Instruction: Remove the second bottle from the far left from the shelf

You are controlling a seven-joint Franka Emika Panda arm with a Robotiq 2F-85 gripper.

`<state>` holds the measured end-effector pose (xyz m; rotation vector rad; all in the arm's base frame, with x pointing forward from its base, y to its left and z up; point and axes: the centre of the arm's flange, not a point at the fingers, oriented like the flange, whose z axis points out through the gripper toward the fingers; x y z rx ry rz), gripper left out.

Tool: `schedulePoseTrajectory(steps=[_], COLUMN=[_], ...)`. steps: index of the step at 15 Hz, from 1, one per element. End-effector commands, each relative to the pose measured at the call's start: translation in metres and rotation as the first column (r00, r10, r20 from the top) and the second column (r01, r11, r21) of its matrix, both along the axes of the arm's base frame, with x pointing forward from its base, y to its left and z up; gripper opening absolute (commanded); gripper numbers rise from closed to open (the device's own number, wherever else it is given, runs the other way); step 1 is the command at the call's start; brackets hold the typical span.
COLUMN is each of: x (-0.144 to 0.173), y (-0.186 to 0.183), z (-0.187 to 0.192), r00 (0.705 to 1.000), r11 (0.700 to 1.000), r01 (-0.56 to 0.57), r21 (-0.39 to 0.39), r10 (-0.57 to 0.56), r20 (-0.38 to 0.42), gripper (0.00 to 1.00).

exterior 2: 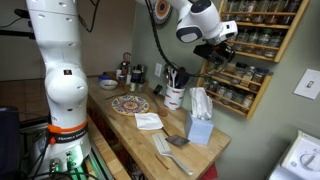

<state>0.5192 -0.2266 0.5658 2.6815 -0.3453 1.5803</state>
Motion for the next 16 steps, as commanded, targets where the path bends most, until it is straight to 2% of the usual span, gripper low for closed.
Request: schedulePoseTrajectory(steps=[1,10,16], x=[-0.027,-0.042,-0.050], y=[-0.007,-0.014,-0.018], z=[-0.012,-0.023,-0.024], r00=[0.999,0.999,1.000], r11=[0.999,0.998,0.999], r01=[-0.034,-0.037,-0.021], r21=[0.028,0.041,0.043], r10=[0.034,0.038,0.021], r20=[0.008,-0.021,-0.012], gripper=[0.28,0.28,0.28])
